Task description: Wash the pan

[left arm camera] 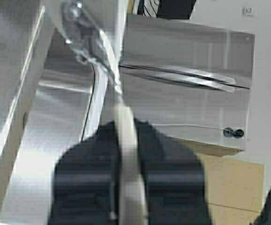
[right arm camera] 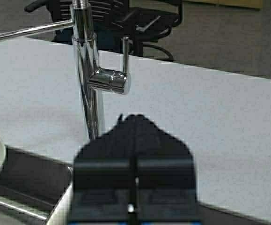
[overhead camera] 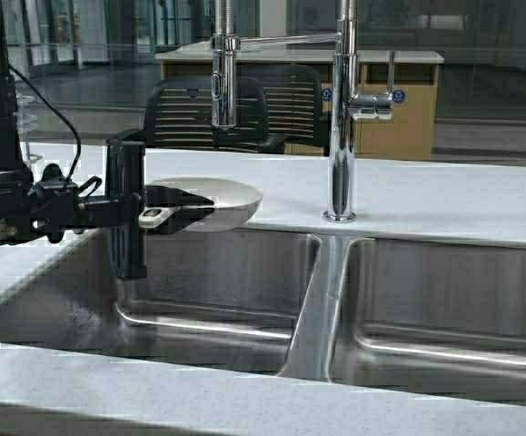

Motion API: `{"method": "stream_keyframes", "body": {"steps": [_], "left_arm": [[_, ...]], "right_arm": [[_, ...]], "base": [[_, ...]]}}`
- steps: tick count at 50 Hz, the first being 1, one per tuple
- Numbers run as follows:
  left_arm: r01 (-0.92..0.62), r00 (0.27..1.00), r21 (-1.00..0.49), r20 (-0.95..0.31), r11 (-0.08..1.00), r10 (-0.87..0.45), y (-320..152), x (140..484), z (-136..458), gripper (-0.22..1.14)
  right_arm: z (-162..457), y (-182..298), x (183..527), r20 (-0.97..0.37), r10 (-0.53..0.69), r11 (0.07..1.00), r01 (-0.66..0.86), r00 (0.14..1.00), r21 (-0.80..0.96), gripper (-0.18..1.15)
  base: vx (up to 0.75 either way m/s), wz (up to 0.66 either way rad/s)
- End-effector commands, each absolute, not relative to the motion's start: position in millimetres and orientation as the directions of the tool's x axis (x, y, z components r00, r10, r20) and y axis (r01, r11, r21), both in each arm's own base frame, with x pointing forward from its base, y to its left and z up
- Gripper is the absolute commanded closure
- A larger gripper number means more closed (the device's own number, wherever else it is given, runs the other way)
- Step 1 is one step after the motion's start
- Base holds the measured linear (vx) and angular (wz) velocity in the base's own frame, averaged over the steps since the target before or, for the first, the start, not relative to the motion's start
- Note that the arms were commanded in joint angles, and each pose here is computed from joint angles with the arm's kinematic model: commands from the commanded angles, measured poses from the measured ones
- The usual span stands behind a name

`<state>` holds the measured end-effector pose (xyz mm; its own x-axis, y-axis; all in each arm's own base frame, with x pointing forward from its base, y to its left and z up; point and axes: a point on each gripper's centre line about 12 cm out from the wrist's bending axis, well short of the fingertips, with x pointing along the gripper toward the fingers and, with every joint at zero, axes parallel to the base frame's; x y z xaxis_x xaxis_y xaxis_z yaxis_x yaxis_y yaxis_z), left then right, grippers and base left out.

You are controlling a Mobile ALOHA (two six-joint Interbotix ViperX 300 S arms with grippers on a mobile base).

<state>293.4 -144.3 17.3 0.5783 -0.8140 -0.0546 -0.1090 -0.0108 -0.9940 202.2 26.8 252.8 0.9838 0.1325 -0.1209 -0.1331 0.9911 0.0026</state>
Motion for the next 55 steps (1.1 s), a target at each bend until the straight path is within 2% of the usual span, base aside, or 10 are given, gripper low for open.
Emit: {"method": "stream_keyframes", "body": {"steps": [1, 12, 25, 29, 33, 42, 45, 47, 55], "left_arm": [[-0.04, 0.525, -0.999, 0.008, -0.035, -0.851, -160.5, 287.6, 34.6, 0.88], [-0.06, 0.488, -0.998, -0.002, -0.031, -0.873, -170.4, 273.2, 33.7, 0.88], [-0.067, 0.489, -0.997, -0.003, -0.034, -0.872, -169.4, 270.3, 31.5, 0.88], [-0.065, 0.489, -0.997, 0.001, -0.038, -0.872, -169.9, 271.8, 30.3, 0.88], [-0.066, 0.489, -0.997, 0.001, -0.038, -0.872, -170.0, 272.4, 29.6, 0.88], [-0.062, 0.494, -0.997, 0.002, -0.038, -0.869, -170.1, 274.3, 28.6, 0.88], [-0.065, 0.494, -0.997, 0.001, -0.038, -0.869, -170.3, 275.1, 27.1, 0.88], [-0.069, 0.494, -0.997, -0.002, -0.037, -0.869, -170.2, 274.6, 25.6, 0.88], [-0.072, 0.494, -0.997, -0.005, -0.036, -0.869, -170.1, 274.3, 24.7, 0.88]], "right_arm": [[257.3, 27.6, 203.7, -0.107, 0.135, 0.991, -0.135, 0.985, 0.006, 0.91], [256.0, 27.6, 204.0, -0.112, 0.135, 0.991, -0.136, 0.984, 0.004, 0.91], [253.1, 29.6, 218.2, -0.13, 0.136, 0.991, -0.136, 0.982, 0.006, 0.9], [256.3, 30.7, 228.5, -0.122, 0.135, 0.991, -0.135, 0.983, 0.008, 0.86], [261.0, 33.4, 246.0, -0.127, 0.137, 0.991, -0.137, 0.982, 0.008, 0.7], [259.7, 40.2, 296.6, -0.194, 0.136, 0.99, -0.138, 0.972, 0.004, 0.11], [253.5, 43.3, 317.5, -0.23, 0.138, 0.99, -0.143, 0.963, -0.005, -0.03], [249.5, 45.6, 331.9, -0.249, 0.14, 0.989, -0.148, 0.958, -0.014, -0.07], [236.1, 52.6, 379.7, -0.289, 0.144, 0.987, -0.159, 0.946, -0.029, -0.06]], "base": [[0.08, 0.09], [0.07, 0.09], [0.04, 0.04], [0.03, 0.02], [0.02, 0.0], [0.01, 0.0], [0.01, 0.0], [0.0, 0.0], [0.0, 0.0]]}}
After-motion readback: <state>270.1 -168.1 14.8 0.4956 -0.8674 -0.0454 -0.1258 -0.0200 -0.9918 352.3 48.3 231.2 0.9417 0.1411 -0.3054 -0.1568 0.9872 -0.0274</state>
